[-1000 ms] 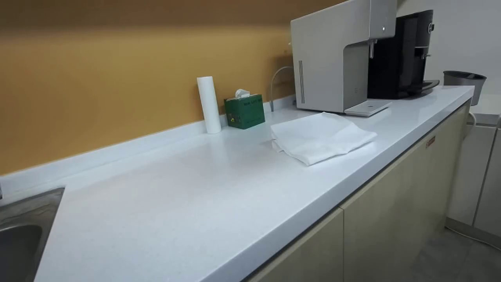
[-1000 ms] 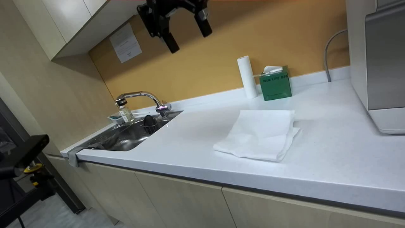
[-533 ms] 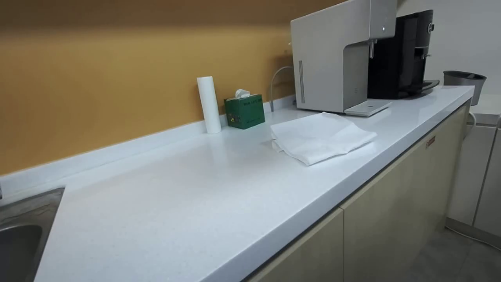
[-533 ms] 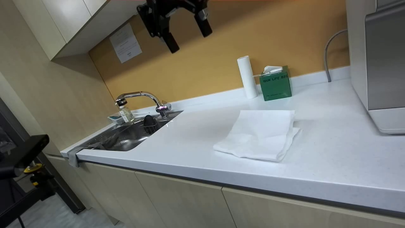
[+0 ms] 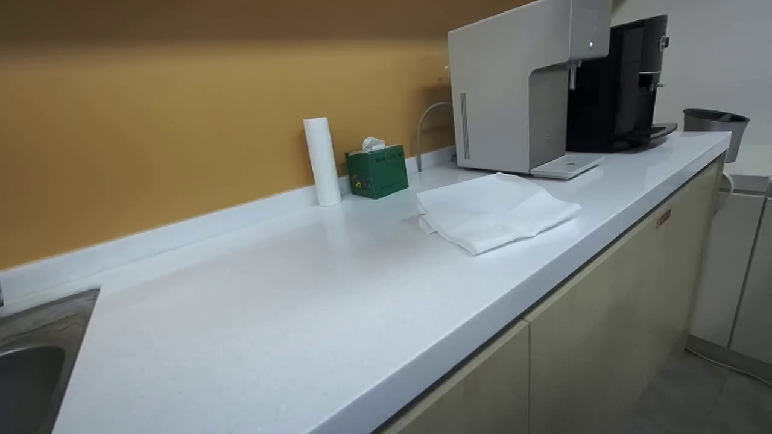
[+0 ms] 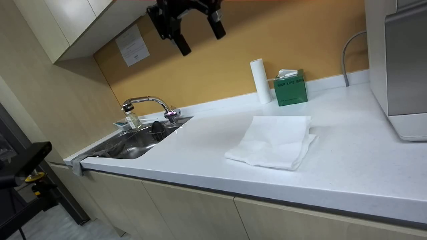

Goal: Wipe the kitchen counter with the white kitchen paper

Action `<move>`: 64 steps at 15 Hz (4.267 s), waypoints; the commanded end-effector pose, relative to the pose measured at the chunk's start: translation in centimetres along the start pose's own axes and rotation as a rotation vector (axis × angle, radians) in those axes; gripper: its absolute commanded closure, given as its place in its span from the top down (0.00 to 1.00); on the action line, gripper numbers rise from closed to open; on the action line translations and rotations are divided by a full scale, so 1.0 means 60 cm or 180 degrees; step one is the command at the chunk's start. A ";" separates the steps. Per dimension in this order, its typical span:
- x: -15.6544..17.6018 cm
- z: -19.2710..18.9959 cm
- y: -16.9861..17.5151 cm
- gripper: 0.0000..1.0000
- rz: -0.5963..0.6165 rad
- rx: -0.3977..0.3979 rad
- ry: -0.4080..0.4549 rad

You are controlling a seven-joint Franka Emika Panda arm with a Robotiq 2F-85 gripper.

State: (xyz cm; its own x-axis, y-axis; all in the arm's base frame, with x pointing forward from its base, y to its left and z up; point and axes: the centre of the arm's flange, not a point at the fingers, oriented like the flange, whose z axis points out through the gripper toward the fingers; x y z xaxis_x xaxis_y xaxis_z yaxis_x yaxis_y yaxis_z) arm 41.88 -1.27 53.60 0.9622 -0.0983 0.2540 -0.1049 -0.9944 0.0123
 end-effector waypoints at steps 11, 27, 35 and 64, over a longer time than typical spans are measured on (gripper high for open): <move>0.081 0.223 -0.031 1.00 -0.0166 -0.0243 -0.0545; 0.124 0.395 -0.005 1.00 0.0127 -0.0196 -0.0579; 0.158 0.522 -0.010 0.75 0.0176 -0.0127 -0.0571; 0.084 0.562 0.128 0.01 0.0708 -0.0305 -0.1032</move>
State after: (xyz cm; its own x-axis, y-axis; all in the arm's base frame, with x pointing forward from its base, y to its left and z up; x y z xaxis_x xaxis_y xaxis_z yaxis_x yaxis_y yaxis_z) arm 57.28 -12.97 23.48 0.9316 -0.3630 0.0190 -0.3632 -0.9271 0.0925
